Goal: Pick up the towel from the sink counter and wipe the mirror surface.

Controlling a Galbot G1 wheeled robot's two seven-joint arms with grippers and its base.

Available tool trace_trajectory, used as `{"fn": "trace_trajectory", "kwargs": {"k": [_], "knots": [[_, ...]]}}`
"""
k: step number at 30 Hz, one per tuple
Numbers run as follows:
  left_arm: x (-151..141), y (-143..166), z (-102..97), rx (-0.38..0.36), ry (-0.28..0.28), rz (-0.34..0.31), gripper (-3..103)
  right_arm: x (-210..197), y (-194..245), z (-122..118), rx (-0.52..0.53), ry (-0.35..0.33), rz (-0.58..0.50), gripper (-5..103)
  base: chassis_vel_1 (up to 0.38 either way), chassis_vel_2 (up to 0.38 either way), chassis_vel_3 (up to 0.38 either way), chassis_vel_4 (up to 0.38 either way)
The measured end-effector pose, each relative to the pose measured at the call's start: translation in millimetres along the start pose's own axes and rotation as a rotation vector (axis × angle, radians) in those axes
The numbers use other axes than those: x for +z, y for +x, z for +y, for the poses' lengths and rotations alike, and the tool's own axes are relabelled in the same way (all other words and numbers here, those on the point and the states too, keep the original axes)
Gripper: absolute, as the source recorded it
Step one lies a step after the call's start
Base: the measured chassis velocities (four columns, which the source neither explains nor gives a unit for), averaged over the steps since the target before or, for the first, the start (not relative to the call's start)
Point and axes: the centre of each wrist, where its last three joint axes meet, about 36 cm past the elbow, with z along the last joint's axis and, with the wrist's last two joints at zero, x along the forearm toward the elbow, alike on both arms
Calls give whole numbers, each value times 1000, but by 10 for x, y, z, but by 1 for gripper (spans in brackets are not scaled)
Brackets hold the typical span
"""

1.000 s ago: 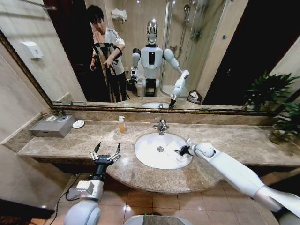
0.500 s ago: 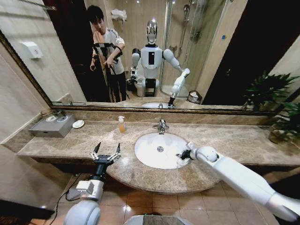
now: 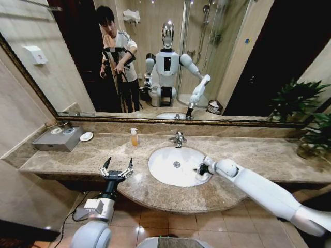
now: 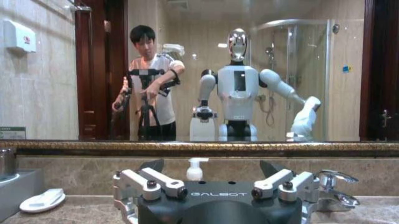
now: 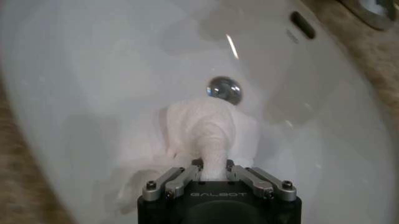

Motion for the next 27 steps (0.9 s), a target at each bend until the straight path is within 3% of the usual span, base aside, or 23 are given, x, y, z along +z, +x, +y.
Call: {"fn": "trace_trajectory", "kwargs": {"k": [3,6,13,17,27], "knots": [[0,0,0,0,0,0,100,-38,32,84,-7,-8,0,12,0,0,0,0],[0,0,0,0,0,0,100,-17,5,15,6,-21,8,12,0,0,0,0],[0,0,0,0,0,0,100,42,-114,-458,119,-47,9,12,0,0,0,0],[0,0,0,0,0,0,100,-29,-114,-508,137,-59,0,12,0,0,0,0],[0,0,0,0,0,0,100,-194,-97,75,45,-58,-39,12,0,0,0,0]]}}
